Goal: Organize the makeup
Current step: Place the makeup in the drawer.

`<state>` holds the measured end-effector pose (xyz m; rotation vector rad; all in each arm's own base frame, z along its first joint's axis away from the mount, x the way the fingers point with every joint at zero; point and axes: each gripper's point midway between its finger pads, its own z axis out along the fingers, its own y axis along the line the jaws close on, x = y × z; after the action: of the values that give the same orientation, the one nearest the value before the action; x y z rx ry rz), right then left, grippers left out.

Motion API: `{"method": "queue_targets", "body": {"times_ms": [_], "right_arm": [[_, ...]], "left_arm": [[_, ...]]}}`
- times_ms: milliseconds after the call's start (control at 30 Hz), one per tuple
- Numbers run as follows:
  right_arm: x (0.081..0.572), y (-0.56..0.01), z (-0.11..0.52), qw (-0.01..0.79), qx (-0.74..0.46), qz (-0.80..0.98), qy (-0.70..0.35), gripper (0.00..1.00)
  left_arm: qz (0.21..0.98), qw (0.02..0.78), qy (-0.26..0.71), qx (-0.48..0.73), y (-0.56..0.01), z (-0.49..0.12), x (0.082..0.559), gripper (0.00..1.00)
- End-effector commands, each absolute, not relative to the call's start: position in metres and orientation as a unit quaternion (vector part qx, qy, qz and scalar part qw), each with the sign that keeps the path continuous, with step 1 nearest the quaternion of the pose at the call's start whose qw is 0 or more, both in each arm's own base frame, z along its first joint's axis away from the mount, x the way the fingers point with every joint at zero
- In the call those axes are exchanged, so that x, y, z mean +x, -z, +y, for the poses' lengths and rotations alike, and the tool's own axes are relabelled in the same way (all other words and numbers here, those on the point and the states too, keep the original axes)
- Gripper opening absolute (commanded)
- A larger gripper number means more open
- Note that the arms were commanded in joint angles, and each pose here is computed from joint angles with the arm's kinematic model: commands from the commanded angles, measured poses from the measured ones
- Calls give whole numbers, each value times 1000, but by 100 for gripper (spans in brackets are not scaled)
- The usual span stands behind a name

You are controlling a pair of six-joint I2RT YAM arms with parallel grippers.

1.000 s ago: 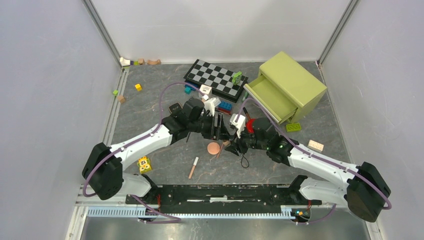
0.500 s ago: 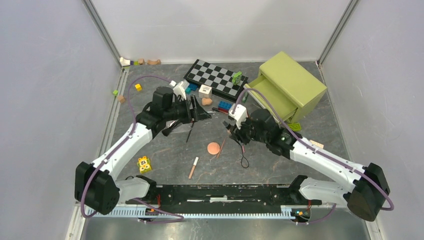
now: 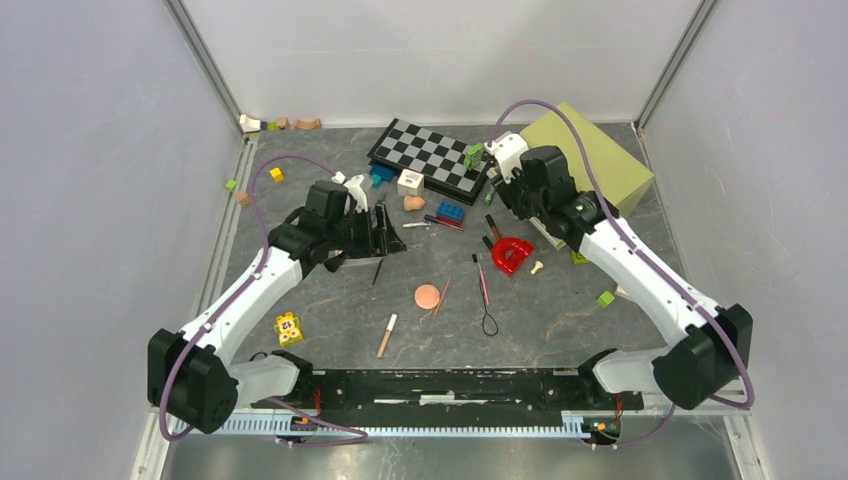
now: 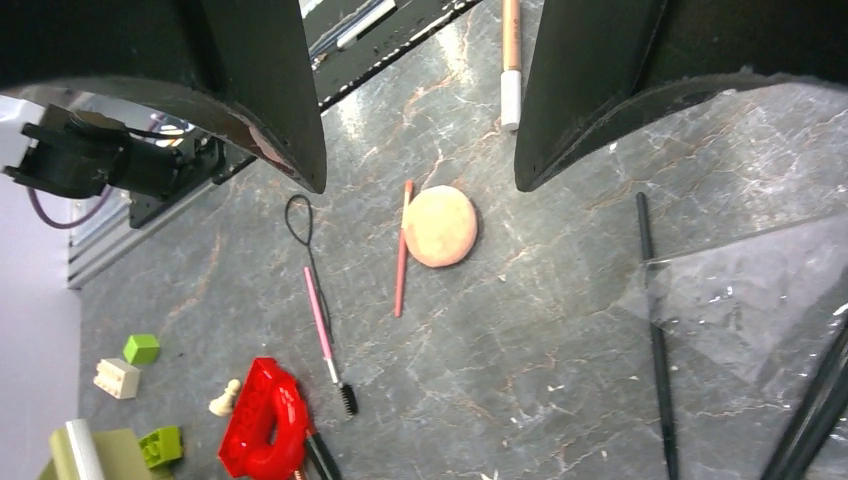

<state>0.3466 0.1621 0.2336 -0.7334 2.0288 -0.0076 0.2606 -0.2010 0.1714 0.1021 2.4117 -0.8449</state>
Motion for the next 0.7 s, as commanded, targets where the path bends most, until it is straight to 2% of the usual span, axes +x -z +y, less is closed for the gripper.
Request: {"method": "queue_targets", "body": {"times_ms": [0,667], "right_arm": [[362,-232,124,441,-282,848,81,0],[405,-174,72,357,-264,883,150,1]], "left_arm": [[906,318,271,66,-171,-184,265,75],[909,318,260,71,-164,-181,267,75]]}}
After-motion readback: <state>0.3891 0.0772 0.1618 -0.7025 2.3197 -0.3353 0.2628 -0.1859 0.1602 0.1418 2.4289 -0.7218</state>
